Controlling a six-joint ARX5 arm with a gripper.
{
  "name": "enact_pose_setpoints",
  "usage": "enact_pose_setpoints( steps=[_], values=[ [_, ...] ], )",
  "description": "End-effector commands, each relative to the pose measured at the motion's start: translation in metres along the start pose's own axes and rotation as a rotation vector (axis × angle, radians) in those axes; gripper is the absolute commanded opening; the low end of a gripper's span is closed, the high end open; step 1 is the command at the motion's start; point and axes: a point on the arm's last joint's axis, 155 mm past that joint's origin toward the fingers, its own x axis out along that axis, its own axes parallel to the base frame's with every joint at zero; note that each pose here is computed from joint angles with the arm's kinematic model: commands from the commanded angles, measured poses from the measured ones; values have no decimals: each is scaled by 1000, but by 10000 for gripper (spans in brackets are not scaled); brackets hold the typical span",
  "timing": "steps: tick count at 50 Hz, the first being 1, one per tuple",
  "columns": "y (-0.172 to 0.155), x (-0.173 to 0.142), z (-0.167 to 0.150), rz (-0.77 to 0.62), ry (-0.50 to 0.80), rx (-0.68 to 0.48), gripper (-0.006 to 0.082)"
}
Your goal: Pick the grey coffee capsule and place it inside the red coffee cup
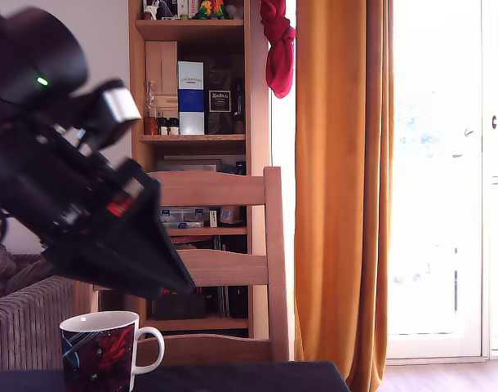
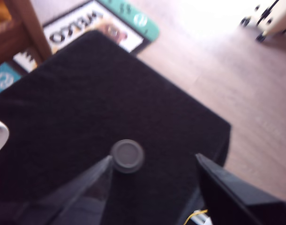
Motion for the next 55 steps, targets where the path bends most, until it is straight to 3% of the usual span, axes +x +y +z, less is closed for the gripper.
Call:
enact_pose_setpoints(
  steps=[1,23,43,55],
  values=[
    [7,9,0,24,45,-8,652],
    [27,53,2,73,291,-200,652],
    [26,84,-39,111,456,-231,652],
    [28,93,-51,119,477,-239,652]
  ],
)
